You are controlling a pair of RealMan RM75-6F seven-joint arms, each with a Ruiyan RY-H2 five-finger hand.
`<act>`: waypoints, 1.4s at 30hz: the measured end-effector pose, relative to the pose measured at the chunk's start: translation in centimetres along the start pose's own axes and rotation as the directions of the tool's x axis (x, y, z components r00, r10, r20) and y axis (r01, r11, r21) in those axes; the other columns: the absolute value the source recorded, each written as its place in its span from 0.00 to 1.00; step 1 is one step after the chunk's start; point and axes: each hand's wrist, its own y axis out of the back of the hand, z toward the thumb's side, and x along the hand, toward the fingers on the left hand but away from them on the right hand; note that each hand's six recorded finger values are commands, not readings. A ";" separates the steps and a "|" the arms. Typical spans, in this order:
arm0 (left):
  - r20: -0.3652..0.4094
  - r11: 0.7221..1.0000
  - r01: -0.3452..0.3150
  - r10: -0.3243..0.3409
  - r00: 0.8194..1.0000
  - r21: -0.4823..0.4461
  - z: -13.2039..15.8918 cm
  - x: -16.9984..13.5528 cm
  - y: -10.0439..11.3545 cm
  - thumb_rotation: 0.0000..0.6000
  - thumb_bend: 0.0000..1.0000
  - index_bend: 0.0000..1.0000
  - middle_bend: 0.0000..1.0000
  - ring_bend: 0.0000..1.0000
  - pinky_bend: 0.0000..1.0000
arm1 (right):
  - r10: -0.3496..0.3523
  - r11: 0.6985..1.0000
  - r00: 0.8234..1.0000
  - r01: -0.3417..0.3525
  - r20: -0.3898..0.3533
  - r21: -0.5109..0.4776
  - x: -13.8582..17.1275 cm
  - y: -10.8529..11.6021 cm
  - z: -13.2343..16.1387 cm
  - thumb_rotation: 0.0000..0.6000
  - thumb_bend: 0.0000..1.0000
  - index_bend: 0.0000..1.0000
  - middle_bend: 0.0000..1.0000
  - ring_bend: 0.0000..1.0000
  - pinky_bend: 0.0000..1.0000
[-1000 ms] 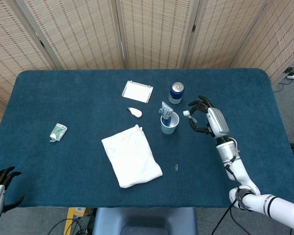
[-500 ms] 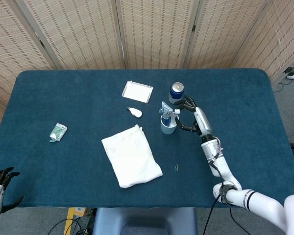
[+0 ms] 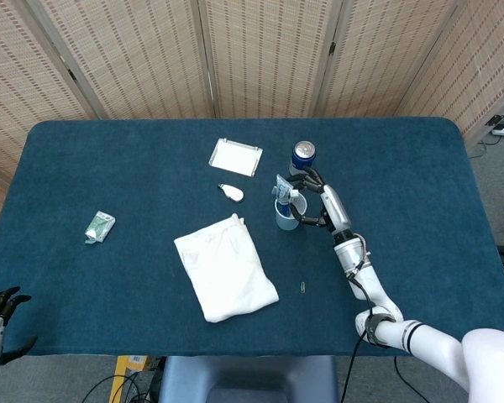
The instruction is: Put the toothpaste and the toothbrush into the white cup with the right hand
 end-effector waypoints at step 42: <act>0.126 0.994 -0.103 0.105 0.986 -0.022 4.2 2.9 1.2 1.00 0.27 0.27 0.17 0.15 0.17 | -0.189 0.706 0.954 -0.033 0.234 0.707 18.7 16.0 0.3 1.00 0.35 0.02 0.11 0.00 0.00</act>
